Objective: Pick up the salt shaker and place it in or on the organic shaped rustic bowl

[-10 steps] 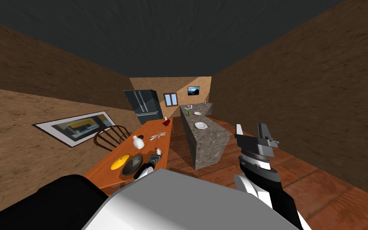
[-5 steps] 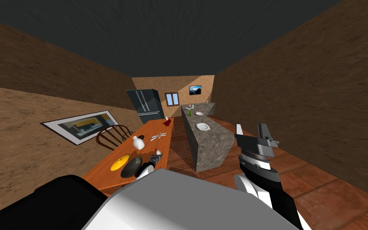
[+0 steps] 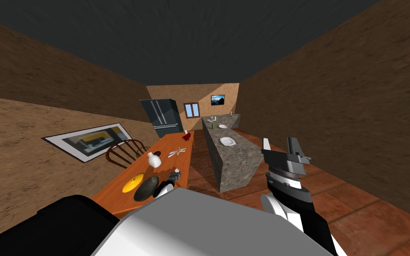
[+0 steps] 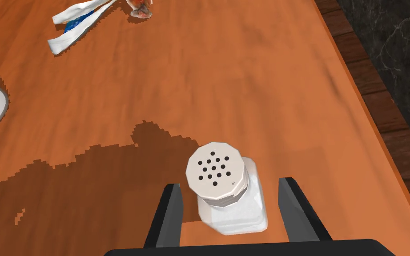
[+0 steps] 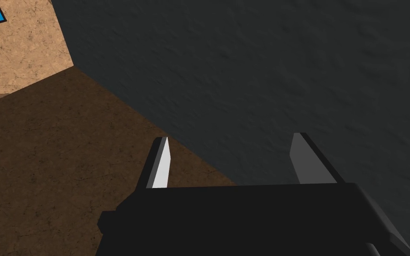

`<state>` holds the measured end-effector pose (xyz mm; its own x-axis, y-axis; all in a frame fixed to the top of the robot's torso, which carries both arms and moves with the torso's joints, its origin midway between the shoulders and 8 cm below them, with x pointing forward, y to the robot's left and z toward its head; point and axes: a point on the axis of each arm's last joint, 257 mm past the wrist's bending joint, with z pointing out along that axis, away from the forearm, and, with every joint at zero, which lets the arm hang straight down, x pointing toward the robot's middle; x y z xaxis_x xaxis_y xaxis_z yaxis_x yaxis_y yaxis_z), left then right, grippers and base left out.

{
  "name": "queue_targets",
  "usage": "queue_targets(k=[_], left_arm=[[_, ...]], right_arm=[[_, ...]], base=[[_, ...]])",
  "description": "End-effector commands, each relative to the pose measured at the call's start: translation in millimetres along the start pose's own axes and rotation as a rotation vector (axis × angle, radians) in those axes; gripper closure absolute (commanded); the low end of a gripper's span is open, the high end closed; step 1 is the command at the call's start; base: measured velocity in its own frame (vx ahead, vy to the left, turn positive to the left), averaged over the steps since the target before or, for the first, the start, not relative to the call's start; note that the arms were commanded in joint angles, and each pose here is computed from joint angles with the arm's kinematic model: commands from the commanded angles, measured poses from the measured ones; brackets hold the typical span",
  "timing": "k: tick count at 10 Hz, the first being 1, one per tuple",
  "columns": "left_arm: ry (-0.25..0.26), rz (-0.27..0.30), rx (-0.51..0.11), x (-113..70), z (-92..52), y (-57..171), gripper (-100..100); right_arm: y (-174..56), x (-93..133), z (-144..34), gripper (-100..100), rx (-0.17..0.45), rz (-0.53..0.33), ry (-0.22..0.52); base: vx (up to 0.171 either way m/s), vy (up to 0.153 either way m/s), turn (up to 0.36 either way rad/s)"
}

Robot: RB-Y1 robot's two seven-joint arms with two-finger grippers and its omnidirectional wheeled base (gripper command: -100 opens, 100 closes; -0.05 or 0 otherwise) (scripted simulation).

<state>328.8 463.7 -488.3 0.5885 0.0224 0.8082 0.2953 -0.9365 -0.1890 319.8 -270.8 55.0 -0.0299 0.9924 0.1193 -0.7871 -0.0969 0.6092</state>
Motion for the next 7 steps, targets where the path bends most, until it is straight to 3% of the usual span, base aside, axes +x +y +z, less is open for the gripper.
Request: queue_targets(k=[1, 4, 5, 6, 7], left_arm=[[0.000, 0.000, 0.000, 0.0, 0.0, 0, 100], [0.000, -0.006, -0.002, 0.0, 0.0, 1, 100], [0.000, -0.005, -0.002, 0.0, 0.0, 1, 0], [-0.001, 0.000, -0.001, 3.6, -3.0, -9, 100], [-0.001, 0.001, -0.001, 4.5, -4.4, -13, 100]], right_arm=[[0, 0, 0.0, 0, 0.000, 0.000, 0.000], [0, 0, 0.0, 0, 0.000, 0.000, 0.000], [0, 0, 0.0, 0, 0.000, 0.000, 0.000], [0, 0, 0.0, 0, 0.000, 0.000, 0.000], [0, 0, 0.0, 0, 0.000, 0.000, 0.000]], base=[[0.000, 0.000, 0.000], [0.000, 0.000, 0.000], [0.000, 0.000, 0.000], [-0.017, -0.054, -0.004], [-0.037, -0.091, 0.011]])
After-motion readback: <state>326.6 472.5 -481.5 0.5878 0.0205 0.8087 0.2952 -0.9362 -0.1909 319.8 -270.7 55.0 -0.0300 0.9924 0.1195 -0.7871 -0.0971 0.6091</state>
